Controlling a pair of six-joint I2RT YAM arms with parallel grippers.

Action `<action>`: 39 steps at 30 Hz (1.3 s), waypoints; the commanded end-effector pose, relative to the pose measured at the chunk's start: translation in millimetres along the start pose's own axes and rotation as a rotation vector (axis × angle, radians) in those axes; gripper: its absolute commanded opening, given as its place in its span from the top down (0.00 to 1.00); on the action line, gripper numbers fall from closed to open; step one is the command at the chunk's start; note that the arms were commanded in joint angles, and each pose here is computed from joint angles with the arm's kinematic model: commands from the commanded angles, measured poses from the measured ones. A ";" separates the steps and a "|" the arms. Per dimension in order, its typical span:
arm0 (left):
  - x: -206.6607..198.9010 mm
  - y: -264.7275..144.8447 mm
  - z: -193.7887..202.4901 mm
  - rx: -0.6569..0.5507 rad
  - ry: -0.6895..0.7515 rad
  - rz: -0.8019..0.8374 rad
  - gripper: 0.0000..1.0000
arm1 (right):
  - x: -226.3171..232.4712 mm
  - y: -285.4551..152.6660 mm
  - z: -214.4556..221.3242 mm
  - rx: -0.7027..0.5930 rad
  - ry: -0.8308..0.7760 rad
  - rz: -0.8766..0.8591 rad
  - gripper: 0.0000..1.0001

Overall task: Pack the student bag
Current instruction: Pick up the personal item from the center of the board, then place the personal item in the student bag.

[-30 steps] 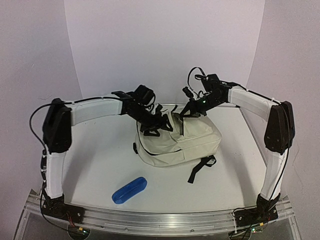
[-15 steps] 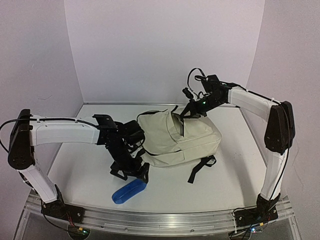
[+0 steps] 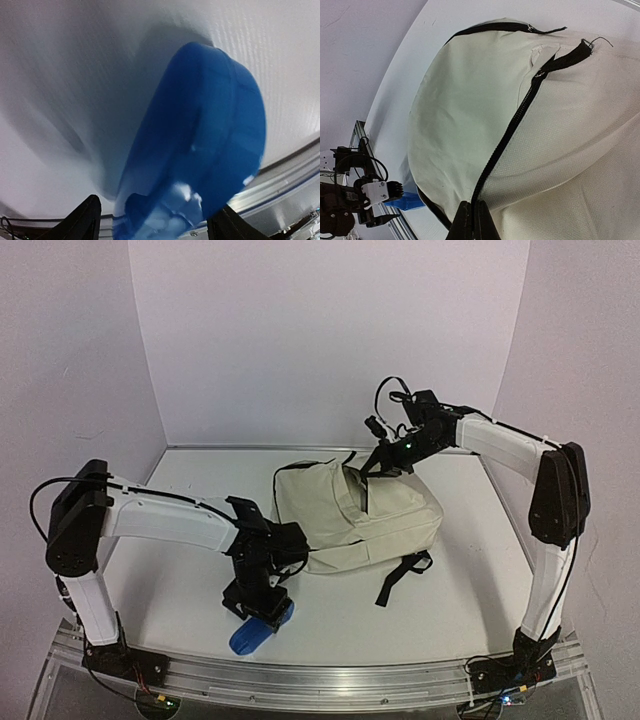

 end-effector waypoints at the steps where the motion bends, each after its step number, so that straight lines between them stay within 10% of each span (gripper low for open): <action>1: -2.3 1.9 -12.4 -0.026 0.035 -0.114 0.33 | 17.9 -18.0 -2.7 -0.033 -0.041 -0.034 1.00; 14: -10.0 -80.9 -44.8 -0.316 -0.054 0.190 0.76 | 21.3 -22.3 -5.0 -0.044 -0.065 -0.041 1.00; 21: 35.4 -168.3 -120.3 -0.665 -0.183 0.719 0.80 | 23.4 -26.2 -4.4 -0.051 -0.101 -0.032 1.00; 31: 53.4 -173.2 -227.1 -0.824 -0.271 1.047 0.85 | 24.5 -28.9 -4.1 -0.057 -0.128 -0.019 1.00; 39: 27.4 -130.6 -260.9 -0.685 -0.267 1.187 0.86 | 25.3 -25.7 -13.1 -0.068 -0.116 -0.037 1.00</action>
Point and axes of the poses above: each gripper's point midway between its finger pads, its own y axis out along the fingers, its own x axis along the line the jaws close on, z = x × y, the point moved 10 cm from there along -y, back along the fingers, and after that the axes turned 3 degrees about y, right-handed, at the moved point
